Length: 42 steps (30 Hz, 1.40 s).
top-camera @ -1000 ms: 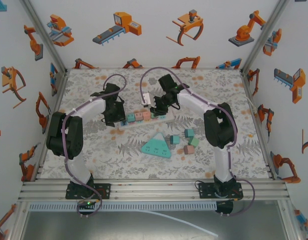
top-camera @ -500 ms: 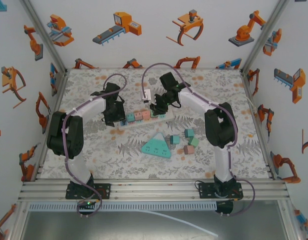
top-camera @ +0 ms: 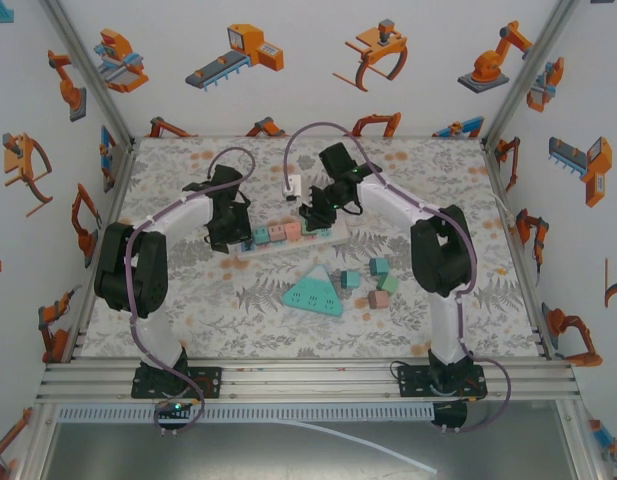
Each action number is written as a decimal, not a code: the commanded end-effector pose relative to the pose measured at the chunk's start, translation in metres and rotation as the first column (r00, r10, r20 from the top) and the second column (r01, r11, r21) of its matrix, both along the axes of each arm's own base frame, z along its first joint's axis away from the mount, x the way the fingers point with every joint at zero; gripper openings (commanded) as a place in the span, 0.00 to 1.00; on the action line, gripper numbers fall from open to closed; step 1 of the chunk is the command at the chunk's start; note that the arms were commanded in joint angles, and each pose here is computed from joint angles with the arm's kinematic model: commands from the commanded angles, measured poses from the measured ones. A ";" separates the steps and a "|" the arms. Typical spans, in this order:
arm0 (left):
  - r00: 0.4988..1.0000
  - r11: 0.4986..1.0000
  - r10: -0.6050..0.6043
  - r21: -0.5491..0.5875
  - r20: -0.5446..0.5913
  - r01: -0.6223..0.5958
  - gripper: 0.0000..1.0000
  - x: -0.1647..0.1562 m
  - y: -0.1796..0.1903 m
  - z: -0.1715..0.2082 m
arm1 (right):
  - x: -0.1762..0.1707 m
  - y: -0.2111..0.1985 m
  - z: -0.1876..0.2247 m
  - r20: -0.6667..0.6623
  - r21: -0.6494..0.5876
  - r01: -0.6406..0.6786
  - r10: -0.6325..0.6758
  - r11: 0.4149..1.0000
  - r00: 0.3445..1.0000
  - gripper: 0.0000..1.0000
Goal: Pull the plug off the socket
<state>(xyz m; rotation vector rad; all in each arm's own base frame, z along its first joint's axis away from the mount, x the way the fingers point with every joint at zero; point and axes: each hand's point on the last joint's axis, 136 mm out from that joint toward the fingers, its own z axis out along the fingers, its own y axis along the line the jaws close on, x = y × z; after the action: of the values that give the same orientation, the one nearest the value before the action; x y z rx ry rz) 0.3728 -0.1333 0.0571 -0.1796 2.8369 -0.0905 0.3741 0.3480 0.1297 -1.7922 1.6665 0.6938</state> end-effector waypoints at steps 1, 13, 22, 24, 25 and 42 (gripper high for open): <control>0.995 0.991 0.005 0.132 -0.100 0.009 0.55 -0.020 0.022 -0.031 | 0.021 0.012 0.072 0.059 0.175 0.054 -0.065 0.983 0.996 0.01; 0.997 0.986 0.012 0.167 -0.081 0.002 0.56 -0.019 0.028 -0.027 | 0.005 0.013 0.080 0.100 0.185 0.023 -0.042 0.982 0.994 0.00; 0.999 0.990 0.009 0.139 -0.042 -0.003 0.57 -0.016 0.025 -0.016 | 0.000 0.010 0.067 0.162 0.105 0.036 -0.053 0.994 0.985 0.00; 1.000 0.995 -0.005 0.102 -0.006 0.006 0.57 -0.013 0.019 -0.005 | 0.000 0.009 0.075 0.168 0.128 0.056 -0.077 0.990 0.983 0.00; 1.000 0.996 -0.015 0.085 0.014 0.013 0.58 -0.011 0.016 0.001 | 0.000 0.009 0.081 0.162 0.147 0.068 -0.092 0.987 0.982 0.00; 0.728 0.768 -0.240 -0.334 0.642 0.547 0.64 -0.027 -0.080 0.182 | -0.010 -0.040 0.226 -0.250 0.640 0.513 -0.477 0.572 0.843 0.00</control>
<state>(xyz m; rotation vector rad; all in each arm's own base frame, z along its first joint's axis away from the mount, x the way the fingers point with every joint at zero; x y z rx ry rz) 0.3604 -0.1822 0.1990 0.1098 2.3351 -0.6325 0.3593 0.3267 0.3029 -0.9998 1.5935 0.8157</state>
